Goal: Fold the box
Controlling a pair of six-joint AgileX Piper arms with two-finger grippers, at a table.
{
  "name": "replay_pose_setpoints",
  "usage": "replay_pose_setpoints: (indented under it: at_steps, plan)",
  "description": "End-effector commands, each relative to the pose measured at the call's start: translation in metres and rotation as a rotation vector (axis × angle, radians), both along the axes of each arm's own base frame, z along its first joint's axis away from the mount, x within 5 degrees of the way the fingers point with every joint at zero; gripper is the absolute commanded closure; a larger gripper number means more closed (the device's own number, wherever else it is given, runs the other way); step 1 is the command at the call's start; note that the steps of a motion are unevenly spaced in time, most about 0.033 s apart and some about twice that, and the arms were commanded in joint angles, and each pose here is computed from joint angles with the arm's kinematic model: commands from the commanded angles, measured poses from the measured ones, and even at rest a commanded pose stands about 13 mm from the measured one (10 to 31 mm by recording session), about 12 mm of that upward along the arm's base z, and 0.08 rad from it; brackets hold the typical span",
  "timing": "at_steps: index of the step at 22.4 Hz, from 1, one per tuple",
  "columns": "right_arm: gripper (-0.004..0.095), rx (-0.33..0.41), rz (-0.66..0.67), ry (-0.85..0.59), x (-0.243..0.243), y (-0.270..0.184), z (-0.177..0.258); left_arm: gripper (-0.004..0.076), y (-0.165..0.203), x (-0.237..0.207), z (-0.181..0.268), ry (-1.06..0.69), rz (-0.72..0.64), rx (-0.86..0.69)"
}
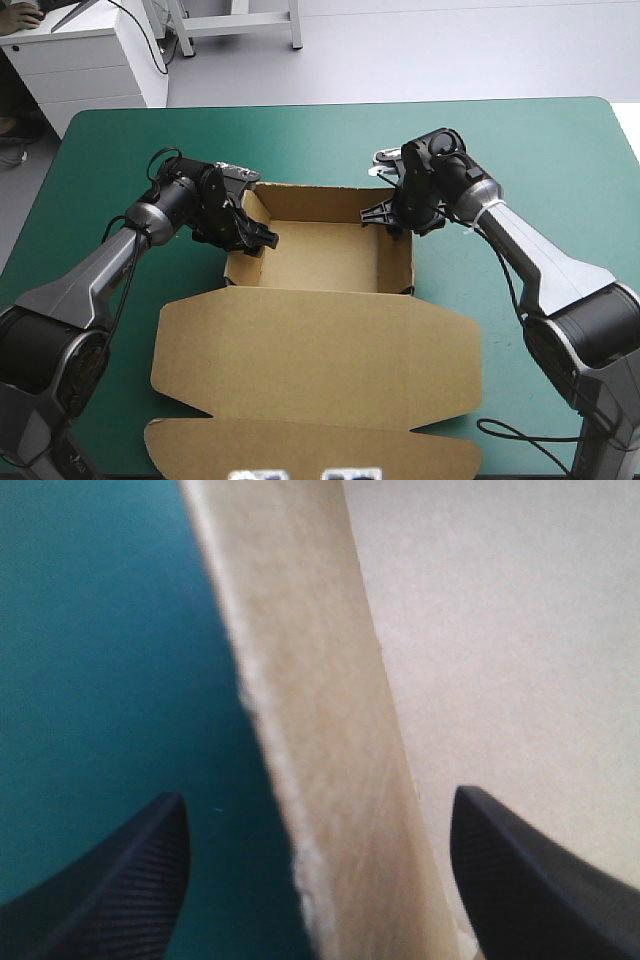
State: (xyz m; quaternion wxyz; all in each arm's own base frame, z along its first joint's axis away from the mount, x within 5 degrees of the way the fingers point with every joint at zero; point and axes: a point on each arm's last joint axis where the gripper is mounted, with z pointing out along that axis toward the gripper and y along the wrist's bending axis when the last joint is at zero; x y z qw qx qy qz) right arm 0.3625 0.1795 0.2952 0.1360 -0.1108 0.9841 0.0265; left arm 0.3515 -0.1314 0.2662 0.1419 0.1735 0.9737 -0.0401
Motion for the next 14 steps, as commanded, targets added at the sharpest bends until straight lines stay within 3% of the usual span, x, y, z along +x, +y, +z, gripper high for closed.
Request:
replay_pose_setpoints:
  at_steps: [1,7,10,11,14]
  plan:
    - [0.0458,0.067,0.001,-0.116,-0.008,-0.004,0.050,0.0191,0.003,-0.004,0.047,-0.113,-0.010,-0.006]
    - [0.0462,0.102,0.072,-0.260,-0.019,-0.009,0.098,0.0195,0.007,-0.014,0.107,-0.138,-0.010,-0.015]
    - [0.0494,0.125,0.086,-0.326,-0.034,-0.017,0.123,0.0213,0.013,-0.034,0.157,-0.284,-0.011,-0.079]
    - [0.0502,0.128,0.083,-0.343,-0.038,-0.020,0.129,0.0234,0.016,-0.043,0.170,-0.323,-0.011,-0.096]
    - [0.0504,0.145,0.052,-0.354,-0.044,-0.024,0.135,0.0431,0.031,-0.089,0.214,-0.447,-0.013,-0.169]
